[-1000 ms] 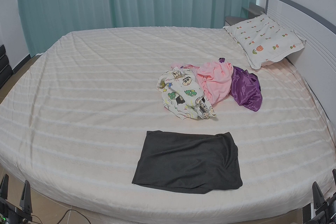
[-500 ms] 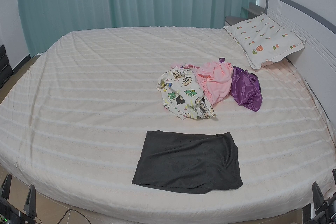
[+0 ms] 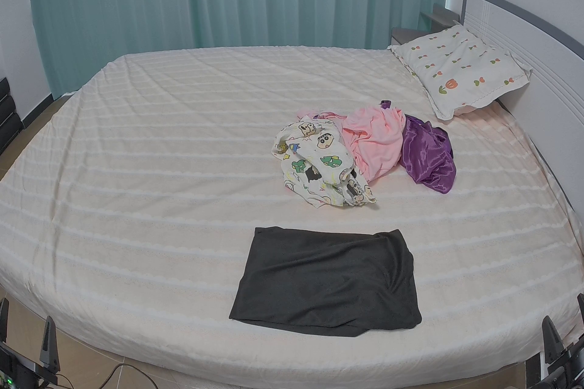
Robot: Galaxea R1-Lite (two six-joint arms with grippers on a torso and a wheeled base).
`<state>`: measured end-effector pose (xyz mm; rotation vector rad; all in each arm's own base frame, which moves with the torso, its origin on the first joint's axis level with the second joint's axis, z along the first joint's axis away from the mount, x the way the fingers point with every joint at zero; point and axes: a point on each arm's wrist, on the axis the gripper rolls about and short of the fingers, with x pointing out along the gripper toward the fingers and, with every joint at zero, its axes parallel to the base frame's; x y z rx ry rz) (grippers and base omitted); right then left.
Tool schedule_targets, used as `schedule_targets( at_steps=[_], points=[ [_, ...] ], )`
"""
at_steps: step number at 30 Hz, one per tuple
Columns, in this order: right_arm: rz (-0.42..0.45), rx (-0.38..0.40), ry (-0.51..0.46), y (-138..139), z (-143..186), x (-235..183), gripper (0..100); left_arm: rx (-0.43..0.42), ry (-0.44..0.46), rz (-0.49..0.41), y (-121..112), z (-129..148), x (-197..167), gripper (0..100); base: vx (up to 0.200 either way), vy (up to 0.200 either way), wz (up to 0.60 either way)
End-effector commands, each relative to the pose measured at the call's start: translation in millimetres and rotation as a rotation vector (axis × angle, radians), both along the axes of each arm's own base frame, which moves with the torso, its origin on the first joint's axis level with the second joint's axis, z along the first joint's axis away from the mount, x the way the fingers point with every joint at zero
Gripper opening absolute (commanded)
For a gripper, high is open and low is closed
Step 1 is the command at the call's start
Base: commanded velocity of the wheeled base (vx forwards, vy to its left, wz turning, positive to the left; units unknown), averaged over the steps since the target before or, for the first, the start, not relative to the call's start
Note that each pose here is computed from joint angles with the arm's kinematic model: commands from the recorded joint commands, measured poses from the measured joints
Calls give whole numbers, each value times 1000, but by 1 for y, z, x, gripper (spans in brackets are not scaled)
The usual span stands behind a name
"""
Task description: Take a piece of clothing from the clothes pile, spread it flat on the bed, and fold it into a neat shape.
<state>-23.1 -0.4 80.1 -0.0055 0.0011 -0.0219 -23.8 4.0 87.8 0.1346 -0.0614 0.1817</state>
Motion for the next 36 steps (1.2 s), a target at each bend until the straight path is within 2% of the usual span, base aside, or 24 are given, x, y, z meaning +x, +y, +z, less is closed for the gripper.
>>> schedule_targets(
  at_steps=[1, 6, 9, 23, 36],
  points=[
    [-1, -1, 5, 0, -5, 0, 100, -14, 21, -26, -1, -5, 2, 100, 0, 0, 0],
    [0, -1, 5, 0, -5, 0, 100, -94, 22, -150, -3, -6, 2, 100, 0, 0, 0],
    [-3, 1, 4, 0, -5, 0, 100, -95, 94, -199, -4, -13, 2, 100, 0, 0, 0],
    [-3, 1, 5, 0, -5, 0, 100, -141, 70, -187, -4, -12, 2, 100, 0, 0, 0],
    [7, 6, 3, 0, -5, 0, 100, -137, 73, -190, -4, -12, 2, 100, 0, 0, 0]
  ],
)
